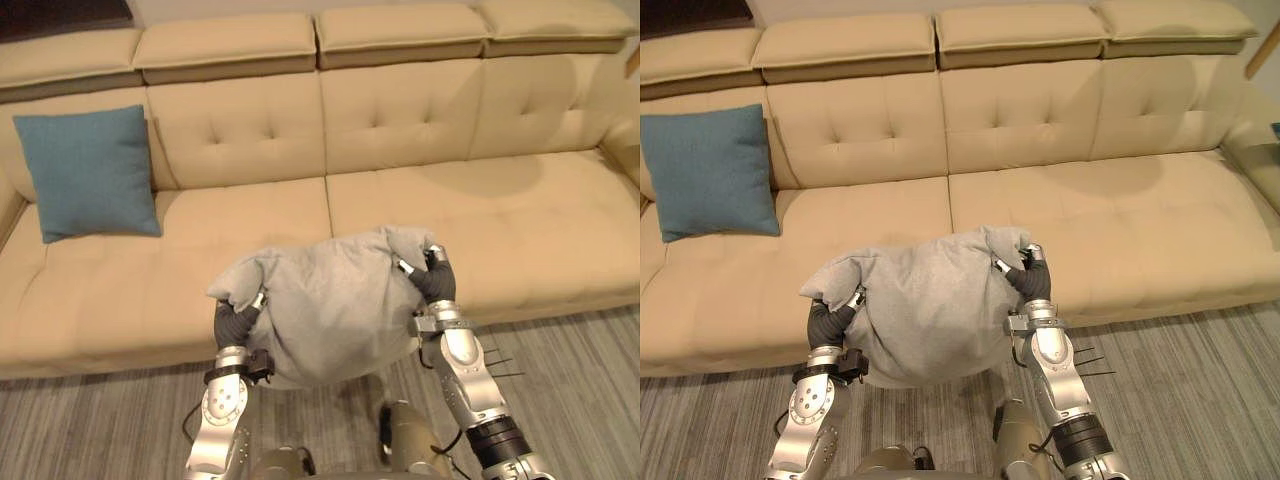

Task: Pick up cushions and gather them together orderly.

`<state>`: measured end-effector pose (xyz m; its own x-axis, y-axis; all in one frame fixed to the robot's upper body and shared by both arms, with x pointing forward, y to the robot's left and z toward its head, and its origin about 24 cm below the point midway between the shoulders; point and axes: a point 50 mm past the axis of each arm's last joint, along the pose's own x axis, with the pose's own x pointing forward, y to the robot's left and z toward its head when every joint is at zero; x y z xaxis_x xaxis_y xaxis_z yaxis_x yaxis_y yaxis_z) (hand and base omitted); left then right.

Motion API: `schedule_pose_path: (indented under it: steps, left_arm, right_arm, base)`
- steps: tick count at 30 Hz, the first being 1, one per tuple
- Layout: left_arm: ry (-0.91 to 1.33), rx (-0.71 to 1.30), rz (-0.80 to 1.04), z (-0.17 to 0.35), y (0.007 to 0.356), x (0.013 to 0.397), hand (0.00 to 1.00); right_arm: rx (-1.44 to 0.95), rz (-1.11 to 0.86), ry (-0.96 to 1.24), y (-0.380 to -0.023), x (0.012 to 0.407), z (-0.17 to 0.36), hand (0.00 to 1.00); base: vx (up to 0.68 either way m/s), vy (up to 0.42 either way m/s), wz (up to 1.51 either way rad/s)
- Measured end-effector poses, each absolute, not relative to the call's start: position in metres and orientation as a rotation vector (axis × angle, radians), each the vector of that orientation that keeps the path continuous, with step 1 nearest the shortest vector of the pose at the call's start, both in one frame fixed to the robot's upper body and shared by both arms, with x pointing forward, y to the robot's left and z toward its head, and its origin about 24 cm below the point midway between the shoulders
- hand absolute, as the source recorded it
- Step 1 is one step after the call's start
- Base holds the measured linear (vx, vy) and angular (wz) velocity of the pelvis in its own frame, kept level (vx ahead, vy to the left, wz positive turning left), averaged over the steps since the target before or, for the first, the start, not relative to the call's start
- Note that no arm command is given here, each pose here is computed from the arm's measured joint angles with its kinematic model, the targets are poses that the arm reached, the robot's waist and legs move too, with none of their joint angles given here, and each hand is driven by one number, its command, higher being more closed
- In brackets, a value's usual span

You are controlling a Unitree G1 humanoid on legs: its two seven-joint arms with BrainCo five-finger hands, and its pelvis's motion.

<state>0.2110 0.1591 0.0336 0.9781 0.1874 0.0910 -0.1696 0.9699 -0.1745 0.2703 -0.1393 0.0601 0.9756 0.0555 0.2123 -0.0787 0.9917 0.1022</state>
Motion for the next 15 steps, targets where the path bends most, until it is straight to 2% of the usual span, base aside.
schedule_pose_path:
  steps: [4,9,15]
  left_arm:
    - [-0.062,-0.175,0.121,0.025,0.145,0.21,1.0]
    - [-0.044,-0.185,0.058,0.02,0.133,0.221,1.0]
    - [-0.056,-0.183,0.0,0.023,0.124,0.226,1.0]
  right_arm:
    - [0.062,0.036,-0.162,-0.156,0.263,0.05,1.0]
    - [0.059,-0.023,-0.182,-0.171,0.259,0.056,1.0]
    - [0.088,-0.034,-0.327,-0.173,0.249,0.084,1.0]
  base:
    - [0.42,-0.183,0.74]
    - [0.48,-0.178,0.21]
    - [0.21,0.043,-0.03]
